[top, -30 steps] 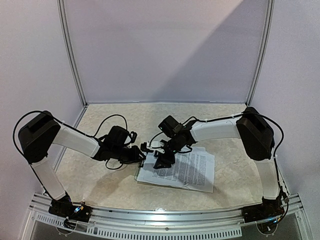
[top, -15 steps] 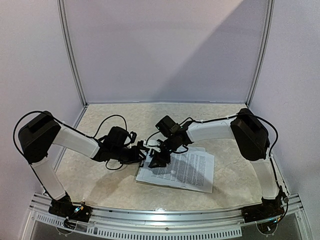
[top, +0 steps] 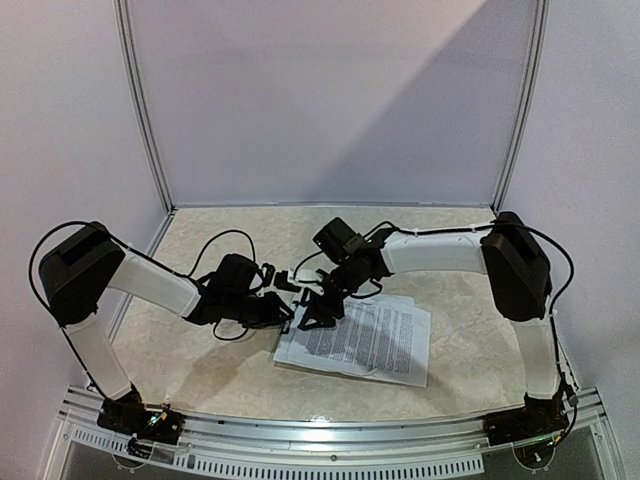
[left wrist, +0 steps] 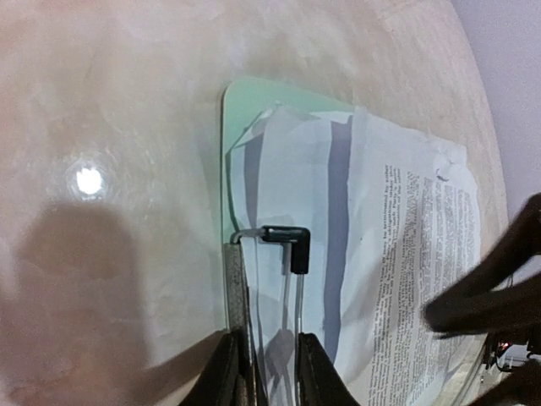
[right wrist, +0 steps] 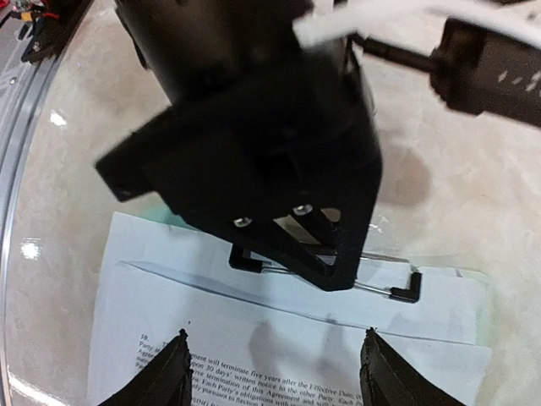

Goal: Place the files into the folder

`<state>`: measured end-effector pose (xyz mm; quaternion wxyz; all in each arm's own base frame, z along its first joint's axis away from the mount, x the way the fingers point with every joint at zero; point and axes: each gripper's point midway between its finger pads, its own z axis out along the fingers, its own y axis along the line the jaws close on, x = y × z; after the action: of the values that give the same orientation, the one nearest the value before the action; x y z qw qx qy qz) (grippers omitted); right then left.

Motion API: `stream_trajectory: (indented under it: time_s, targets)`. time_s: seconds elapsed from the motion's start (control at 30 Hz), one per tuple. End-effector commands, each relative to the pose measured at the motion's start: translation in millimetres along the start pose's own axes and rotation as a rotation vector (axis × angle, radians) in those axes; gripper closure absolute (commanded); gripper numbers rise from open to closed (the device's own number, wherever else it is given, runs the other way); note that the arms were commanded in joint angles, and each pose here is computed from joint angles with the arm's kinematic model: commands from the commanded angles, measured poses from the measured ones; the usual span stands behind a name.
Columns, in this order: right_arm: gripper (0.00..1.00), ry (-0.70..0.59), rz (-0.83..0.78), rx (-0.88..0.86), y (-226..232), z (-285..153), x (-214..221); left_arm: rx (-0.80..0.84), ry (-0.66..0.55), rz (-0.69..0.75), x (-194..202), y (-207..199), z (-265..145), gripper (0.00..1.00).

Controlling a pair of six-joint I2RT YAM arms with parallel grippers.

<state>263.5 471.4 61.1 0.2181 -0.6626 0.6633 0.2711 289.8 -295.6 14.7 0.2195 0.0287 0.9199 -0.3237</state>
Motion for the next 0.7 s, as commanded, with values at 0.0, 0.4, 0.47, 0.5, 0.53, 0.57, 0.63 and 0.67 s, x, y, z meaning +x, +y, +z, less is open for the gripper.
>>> stream_trajectory:
  time_s: [0.0, 0.4, 0.47, 0.5, 0.53, 0.57, 0.63, 0.67]
  targets:
    - [0.32, 0.007, -0.024, 0.069, 9, -51, -21, -0.136, 0.188, -0.03, 60, 40, 7, 1.0]
    - [0.3, 0.108, 0.639, 0.292, -13, -168, 149, -0.167, 0.169, -0.033, 50, 38, 2, 1.0]
    - [0.29, 0.08, 0.795, 0.261, -10, -182, 176, -0.175, 0.167, -0.032, 49, 38, 2, 1.0]
    - [0.29, 0.067, 0.857, 0.244, -7, -188, 186, -0.181, 0.167, -0.032, 48, 39, 2, 1.0]
    - [0.29, 0.065, 0.906, 0.221, -3, -190, 195, -0.184, 0.166, -0.03, 47, 39, 3, 1.0]
    - [0.29, 0.063, 0.949, 0.195, 2, -191, 202, -0.19, 0.168, -0.032, 48, 40, 4, 1.0]
    - [0.29, 0.061, 1.024, 0.126, 14, -188, 212, -0.196, 0.166, -0.038, 46, 40, 6, 1.0]
    - [0.28, 0.056, 1.048, 0.093, 19, -184, 213, -0.197, 0.168, -0.04, 47, 39, 7, 1.0]
